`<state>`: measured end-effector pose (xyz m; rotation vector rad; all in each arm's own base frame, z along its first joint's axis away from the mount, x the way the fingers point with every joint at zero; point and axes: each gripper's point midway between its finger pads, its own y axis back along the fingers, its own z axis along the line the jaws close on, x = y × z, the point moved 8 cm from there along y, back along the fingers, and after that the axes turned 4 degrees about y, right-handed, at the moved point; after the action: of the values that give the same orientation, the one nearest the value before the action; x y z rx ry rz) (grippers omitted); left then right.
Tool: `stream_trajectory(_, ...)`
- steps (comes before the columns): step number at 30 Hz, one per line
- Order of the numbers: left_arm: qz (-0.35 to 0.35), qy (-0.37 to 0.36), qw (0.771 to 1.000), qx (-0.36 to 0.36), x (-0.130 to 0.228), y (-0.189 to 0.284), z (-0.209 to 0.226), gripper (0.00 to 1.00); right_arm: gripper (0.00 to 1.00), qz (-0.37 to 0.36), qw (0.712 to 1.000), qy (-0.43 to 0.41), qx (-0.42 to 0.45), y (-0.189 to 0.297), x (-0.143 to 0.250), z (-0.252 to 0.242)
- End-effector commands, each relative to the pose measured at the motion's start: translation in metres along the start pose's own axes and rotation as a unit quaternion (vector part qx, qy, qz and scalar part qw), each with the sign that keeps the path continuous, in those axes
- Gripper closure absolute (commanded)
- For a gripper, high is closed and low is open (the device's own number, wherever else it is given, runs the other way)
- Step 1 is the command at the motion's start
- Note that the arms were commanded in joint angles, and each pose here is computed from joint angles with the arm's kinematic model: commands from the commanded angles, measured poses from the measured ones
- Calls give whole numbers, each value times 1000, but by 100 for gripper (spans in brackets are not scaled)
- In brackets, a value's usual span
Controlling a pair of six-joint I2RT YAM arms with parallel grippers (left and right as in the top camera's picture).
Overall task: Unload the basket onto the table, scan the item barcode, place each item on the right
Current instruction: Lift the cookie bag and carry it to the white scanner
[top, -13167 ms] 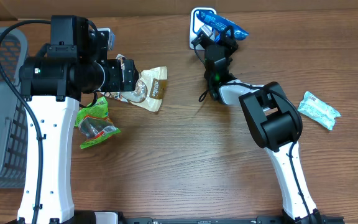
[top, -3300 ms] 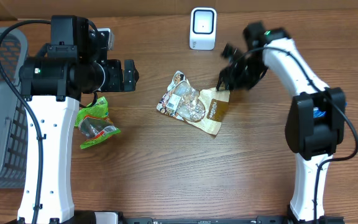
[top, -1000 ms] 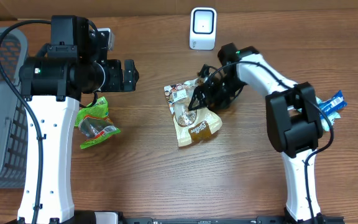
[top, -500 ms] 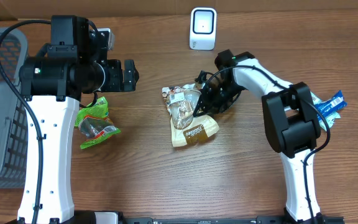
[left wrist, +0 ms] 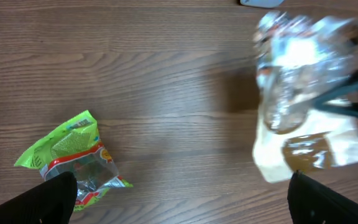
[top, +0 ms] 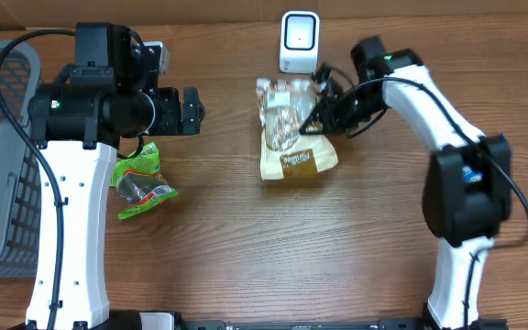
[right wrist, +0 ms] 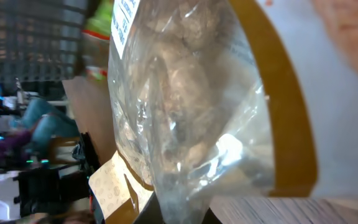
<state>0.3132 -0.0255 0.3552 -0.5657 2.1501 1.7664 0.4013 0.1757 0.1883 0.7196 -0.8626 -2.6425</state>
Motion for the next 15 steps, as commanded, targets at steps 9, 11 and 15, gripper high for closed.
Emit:
stream_trajectory(9,2,6,1000,-1,0,-1,0,0,96,-113,975,178,73,91,-17,113)
stream_trajectory(11,2,6,1000,-1,0,-1,0,0,96,-119,971,185,92,98,-15,119)
stream_trajectory(15,2,6,1000,-1,0,-1,0,0,96,-124,965,204,109,106,-13,126)
